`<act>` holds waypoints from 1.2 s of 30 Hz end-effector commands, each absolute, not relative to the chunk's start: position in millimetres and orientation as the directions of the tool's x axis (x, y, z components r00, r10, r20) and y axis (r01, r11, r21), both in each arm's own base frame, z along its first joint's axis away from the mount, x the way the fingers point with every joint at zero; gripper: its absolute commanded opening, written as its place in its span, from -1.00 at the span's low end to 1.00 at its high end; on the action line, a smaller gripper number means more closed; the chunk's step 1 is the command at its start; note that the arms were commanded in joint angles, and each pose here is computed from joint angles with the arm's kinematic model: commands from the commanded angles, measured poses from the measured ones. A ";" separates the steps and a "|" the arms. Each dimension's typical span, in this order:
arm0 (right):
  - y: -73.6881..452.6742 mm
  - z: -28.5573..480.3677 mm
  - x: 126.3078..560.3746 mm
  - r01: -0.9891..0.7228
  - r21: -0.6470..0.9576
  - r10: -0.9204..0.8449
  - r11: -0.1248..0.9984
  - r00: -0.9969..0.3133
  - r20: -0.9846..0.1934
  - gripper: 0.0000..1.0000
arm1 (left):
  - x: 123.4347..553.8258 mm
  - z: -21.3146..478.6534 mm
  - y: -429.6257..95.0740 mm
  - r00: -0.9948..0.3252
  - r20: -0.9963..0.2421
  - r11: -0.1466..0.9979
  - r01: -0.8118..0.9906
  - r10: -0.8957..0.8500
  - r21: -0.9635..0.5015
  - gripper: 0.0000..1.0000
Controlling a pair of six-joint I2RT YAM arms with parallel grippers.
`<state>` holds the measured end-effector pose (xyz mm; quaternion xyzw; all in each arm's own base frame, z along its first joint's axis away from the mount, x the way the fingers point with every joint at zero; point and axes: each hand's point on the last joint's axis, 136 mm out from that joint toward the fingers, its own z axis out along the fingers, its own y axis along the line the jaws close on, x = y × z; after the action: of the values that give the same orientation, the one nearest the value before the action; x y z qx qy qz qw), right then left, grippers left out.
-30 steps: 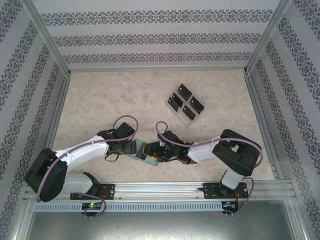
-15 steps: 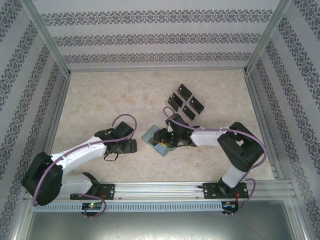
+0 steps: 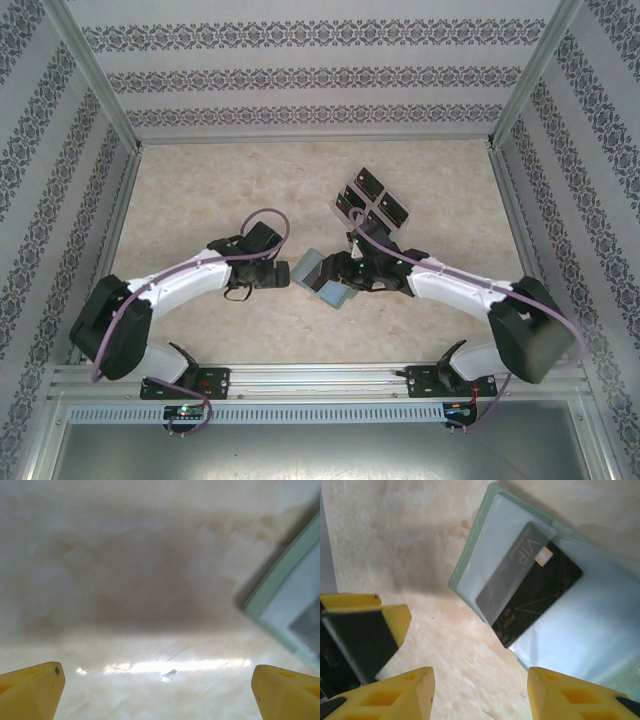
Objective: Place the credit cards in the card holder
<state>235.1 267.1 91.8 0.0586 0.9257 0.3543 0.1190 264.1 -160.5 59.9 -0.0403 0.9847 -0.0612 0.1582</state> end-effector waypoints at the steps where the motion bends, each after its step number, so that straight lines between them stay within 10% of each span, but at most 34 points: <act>1: 231.9 74.6 220.6 0.102 0.554 0.251 0.826 -0.947 -0.201 0.05 | 285.5 73.4 -169.8 -0.940 -0.337 0.991 -0.009 -0.053 -0.132 0.95; 20: 207.9 52.8 222.4 0.141 0.351 0.259 0.926 -0.912 -0.317 0.25 | 299.5 85.5 -176.3 -0.935 -0.351 0.991 0.002 -0.045 -0.133 0.95; 36: 226.3 47.7 246.0 -0.028 0.302 0.069 0.953 -0.950 -0.304 -0.78 | 292.2 84.5 -174.9 -0.933 -0.354 0.988 0.002 -0.055 -0.157 0.95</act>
<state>244.2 223.5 46.7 0.0455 0.9729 0.1552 0.1654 296.7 -181.5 83.5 -0.0146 0.9798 -0.0786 0.1835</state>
